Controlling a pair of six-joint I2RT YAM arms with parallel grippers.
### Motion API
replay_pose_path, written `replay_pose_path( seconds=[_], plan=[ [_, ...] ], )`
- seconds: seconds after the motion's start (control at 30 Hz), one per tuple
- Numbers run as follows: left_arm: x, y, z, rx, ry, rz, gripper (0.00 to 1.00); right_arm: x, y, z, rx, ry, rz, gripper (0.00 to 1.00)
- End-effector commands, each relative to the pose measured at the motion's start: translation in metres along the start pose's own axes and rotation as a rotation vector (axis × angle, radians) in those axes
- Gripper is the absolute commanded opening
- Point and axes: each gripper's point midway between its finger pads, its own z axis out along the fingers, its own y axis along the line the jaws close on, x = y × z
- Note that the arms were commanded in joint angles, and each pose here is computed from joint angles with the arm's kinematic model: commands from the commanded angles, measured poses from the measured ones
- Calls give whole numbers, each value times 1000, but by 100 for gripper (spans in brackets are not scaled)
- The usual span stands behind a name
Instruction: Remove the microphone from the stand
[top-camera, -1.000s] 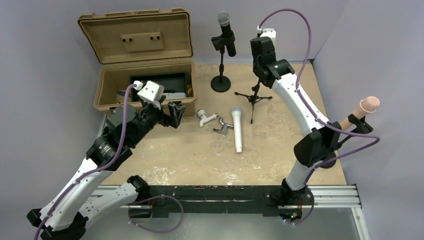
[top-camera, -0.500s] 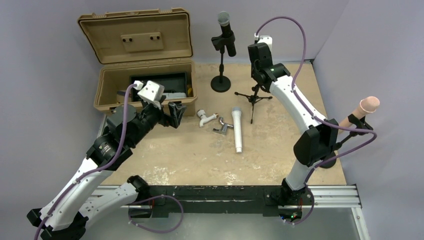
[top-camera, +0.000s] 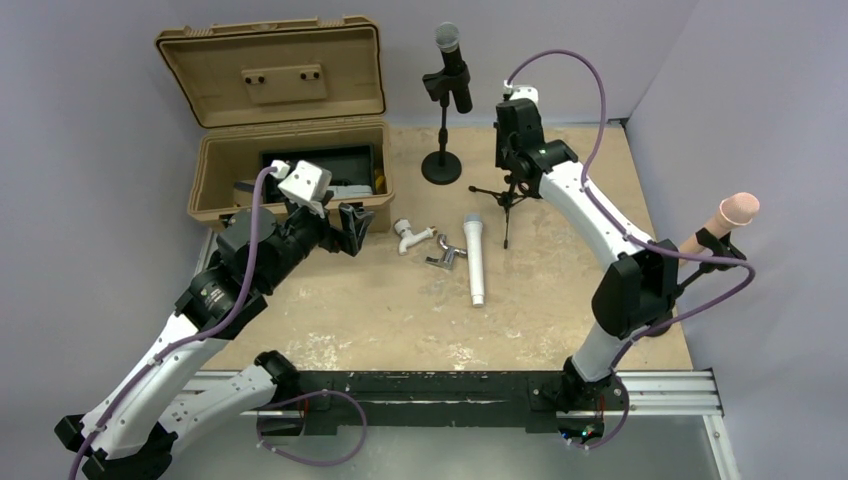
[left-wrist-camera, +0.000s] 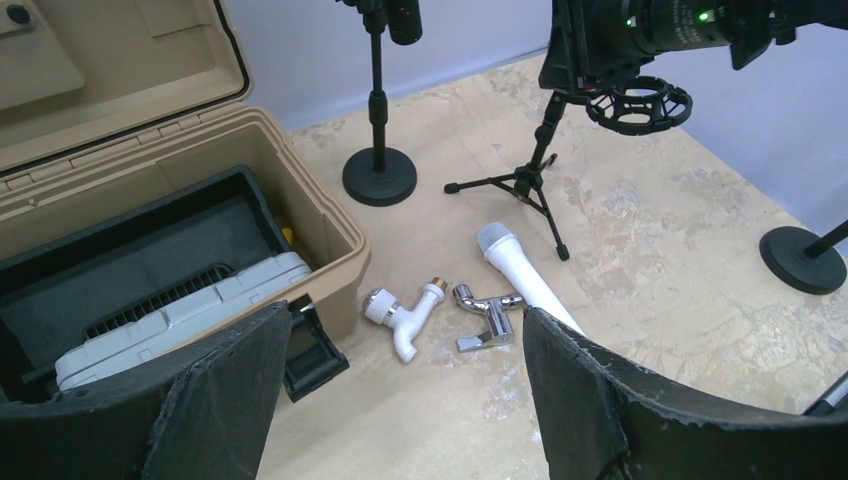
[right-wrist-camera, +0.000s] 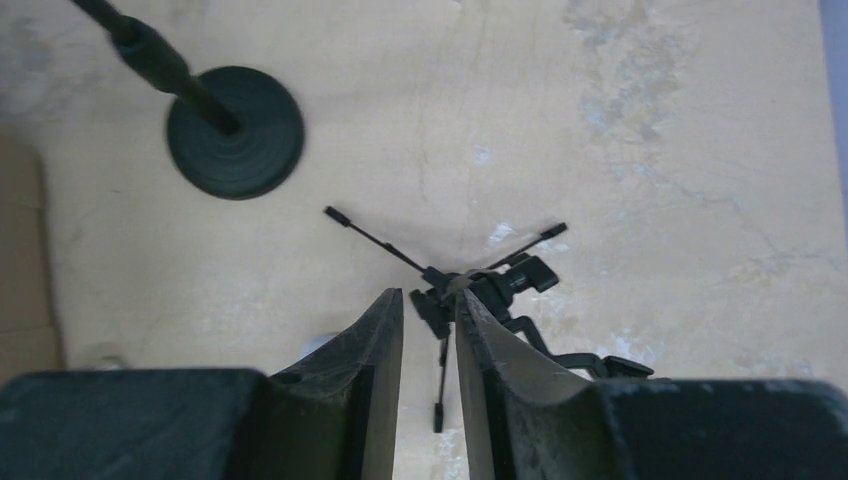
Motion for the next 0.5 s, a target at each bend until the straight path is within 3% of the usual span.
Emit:
replay_pose_path(
  seconds=[0.0, 0.13, 0.47],
  plan=[
    [-13, -5, -1, 21, -47, -19, 83, -44, 39, -49, -244, -168, 72, 29],
    [-12, -5, 0, 20, -43, -21, 83, -17, 75, -63, -279, -149, 87, 38],
    [-9, -8, 3, 29, -31, -32, 83, 66, 81, -46, -256, -49, 234, 33]
  ],
)
